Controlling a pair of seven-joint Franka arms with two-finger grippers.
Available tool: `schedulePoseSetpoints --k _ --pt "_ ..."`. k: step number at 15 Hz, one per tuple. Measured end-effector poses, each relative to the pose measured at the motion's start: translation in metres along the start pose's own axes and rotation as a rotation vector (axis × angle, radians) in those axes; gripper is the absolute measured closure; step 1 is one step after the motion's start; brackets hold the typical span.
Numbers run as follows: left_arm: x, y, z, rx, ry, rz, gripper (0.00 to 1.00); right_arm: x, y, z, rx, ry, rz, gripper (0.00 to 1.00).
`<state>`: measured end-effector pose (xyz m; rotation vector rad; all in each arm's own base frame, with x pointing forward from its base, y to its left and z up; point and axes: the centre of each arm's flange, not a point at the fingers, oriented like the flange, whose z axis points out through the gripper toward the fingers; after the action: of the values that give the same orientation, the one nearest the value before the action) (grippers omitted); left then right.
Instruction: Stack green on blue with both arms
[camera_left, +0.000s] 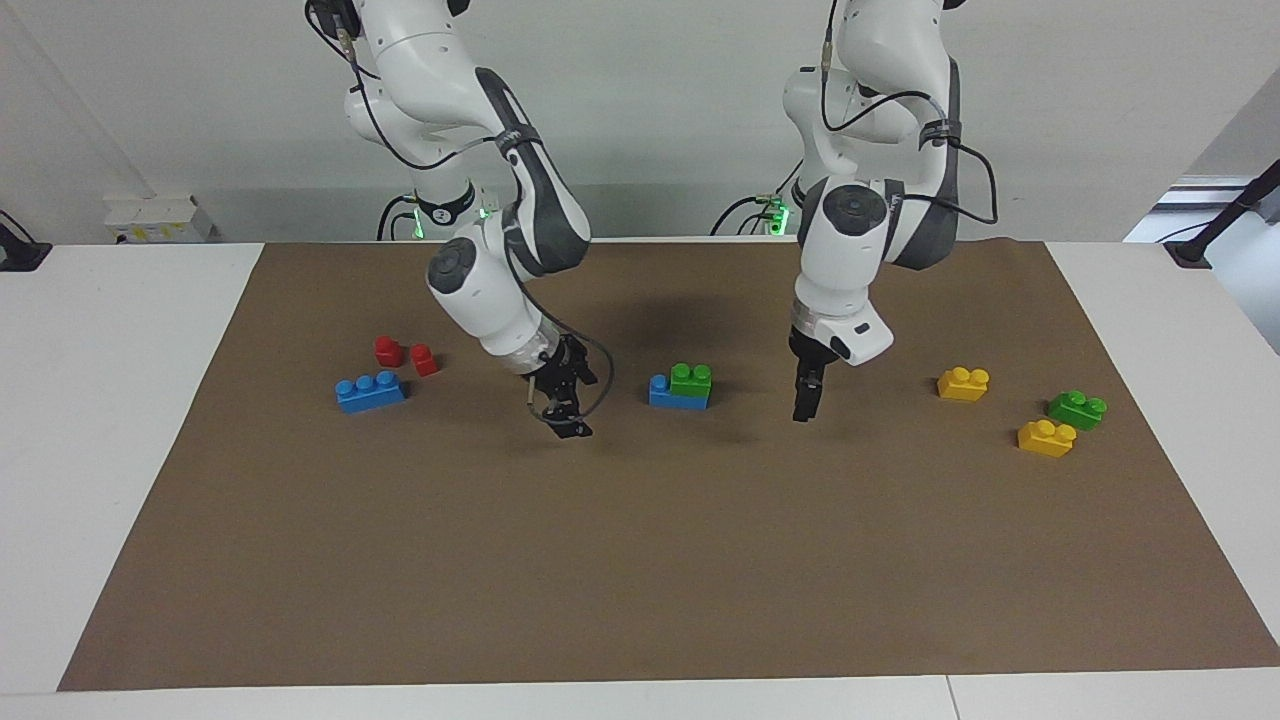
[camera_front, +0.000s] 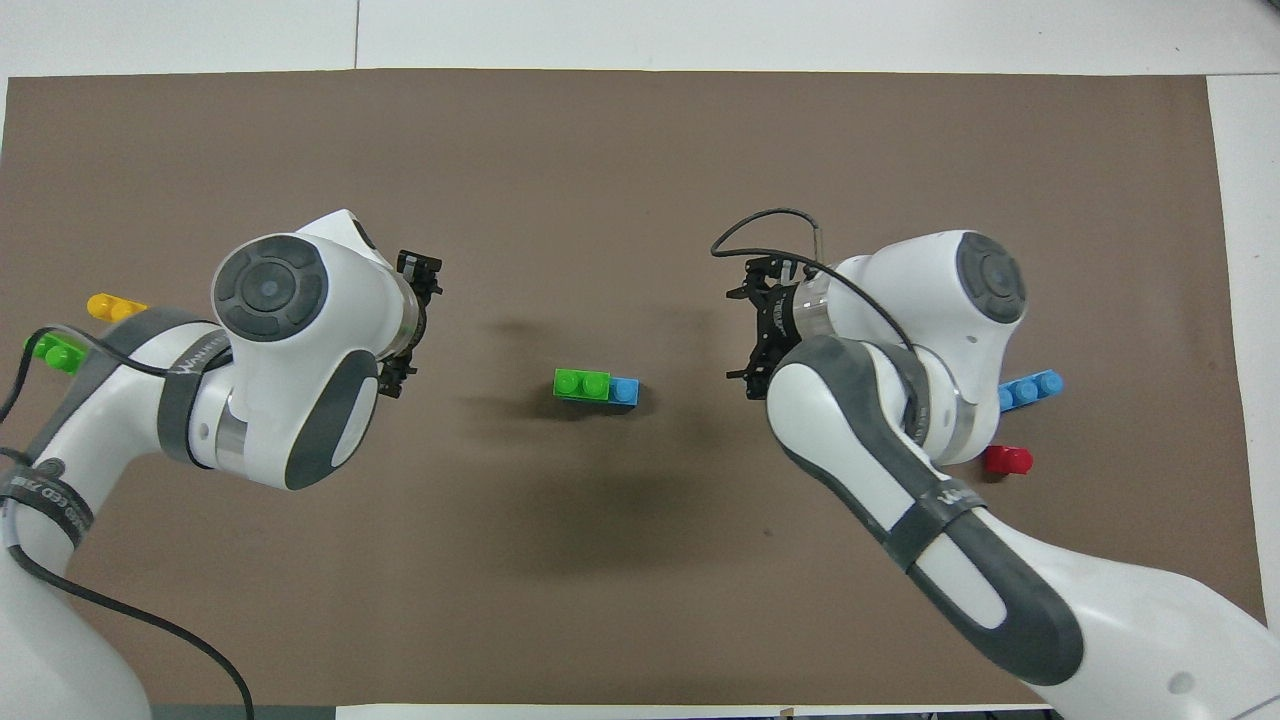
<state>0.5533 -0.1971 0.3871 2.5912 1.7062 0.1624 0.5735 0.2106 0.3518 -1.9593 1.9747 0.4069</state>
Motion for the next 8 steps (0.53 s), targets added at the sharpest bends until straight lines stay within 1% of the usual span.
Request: schedulePoseSetpoints --k 4,6,8 --pt "0.065 -0.005 -0.005 0.008 0.009 0.165 0.00 0.042 -0.008 -0.091 -0.034 -0.041 -0.168 0.00" --pt "0.097 -0.011 -0.010 0.005 0.016 0.256 0.00 0.060 -0.010 -0.126 -0.047 -0.024 -0.259 0.00" --pt "0.129 -0.019 -0.020 0.011 0.019 0.389 0.00 0.069 -0.009 -0.152 -0.072 0.028 -0.372 0.00"
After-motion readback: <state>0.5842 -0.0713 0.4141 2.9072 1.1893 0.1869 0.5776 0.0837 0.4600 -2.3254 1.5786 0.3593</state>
